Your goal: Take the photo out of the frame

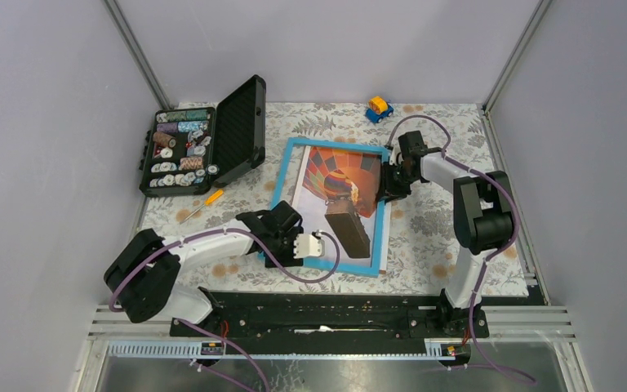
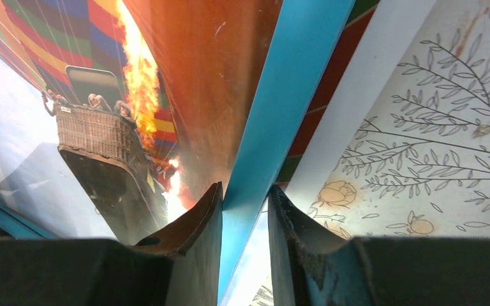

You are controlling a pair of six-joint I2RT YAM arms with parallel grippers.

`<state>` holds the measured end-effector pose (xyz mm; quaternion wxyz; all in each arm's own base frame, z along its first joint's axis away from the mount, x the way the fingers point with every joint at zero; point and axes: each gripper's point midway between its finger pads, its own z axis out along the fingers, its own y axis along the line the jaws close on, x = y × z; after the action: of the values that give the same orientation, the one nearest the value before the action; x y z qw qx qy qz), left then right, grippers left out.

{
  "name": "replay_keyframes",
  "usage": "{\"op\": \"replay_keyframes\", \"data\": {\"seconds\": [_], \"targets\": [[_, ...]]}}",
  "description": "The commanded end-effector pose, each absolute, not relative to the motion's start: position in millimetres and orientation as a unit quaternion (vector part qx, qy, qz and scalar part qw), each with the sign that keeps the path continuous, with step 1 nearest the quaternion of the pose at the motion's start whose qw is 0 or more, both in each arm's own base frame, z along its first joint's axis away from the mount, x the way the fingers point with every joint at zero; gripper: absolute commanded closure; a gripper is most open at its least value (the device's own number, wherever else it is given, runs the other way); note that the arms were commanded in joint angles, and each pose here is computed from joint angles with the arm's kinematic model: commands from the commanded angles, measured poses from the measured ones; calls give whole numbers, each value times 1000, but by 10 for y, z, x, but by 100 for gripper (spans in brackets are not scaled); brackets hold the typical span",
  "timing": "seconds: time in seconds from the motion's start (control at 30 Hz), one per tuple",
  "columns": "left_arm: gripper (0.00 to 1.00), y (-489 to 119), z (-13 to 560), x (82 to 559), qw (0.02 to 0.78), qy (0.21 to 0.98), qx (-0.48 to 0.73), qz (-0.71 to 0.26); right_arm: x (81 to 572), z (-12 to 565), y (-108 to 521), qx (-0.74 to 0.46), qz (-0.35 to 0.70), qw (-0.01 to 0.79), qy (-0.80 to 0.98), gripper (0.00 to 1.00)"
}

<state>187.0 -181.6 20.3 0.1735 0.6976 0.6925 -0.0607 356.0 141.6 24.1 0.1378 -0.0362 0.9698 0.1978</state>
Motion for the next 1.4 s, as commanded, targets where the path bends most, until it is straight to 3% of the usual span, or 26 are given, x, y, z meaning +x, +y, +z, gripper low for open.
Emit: {"op": "replay_keyframes", "data": {"seconds": [0.0,0.27,0.4,0.57,0.73,1.0,1.23,1.37], "targets": [[37,-1883,422,2172,227,686,690,-38,3523,419,1740,-67,253,126,957,100],[20,-1823,442,2267,232,695,680,-30,3513,259,1854,-66,261,107,957,100],[19,-1787,421,2278,229,698,678,-28,3525,230,1896,-71,270,103,955,100],[22,-1754,389,2251,223,701,677,-32,3540,434,1960,-99,296,109,944,63],[23,-1832,429,2217,230,706,667,-55,3565,820,1854,-120,319,143,929,45],[25,-1878,362,2195,228,715,657,-70,3665,874,1319,-59,372,168,911,45],[15,-2314,1040,2076,263,714,623,-183,3754,689,1146,-32,386,171,906,46],[13,-2477,1211,2199,286,709,615,-195,3903,520,1128,-27,386,169,906,50]]}}
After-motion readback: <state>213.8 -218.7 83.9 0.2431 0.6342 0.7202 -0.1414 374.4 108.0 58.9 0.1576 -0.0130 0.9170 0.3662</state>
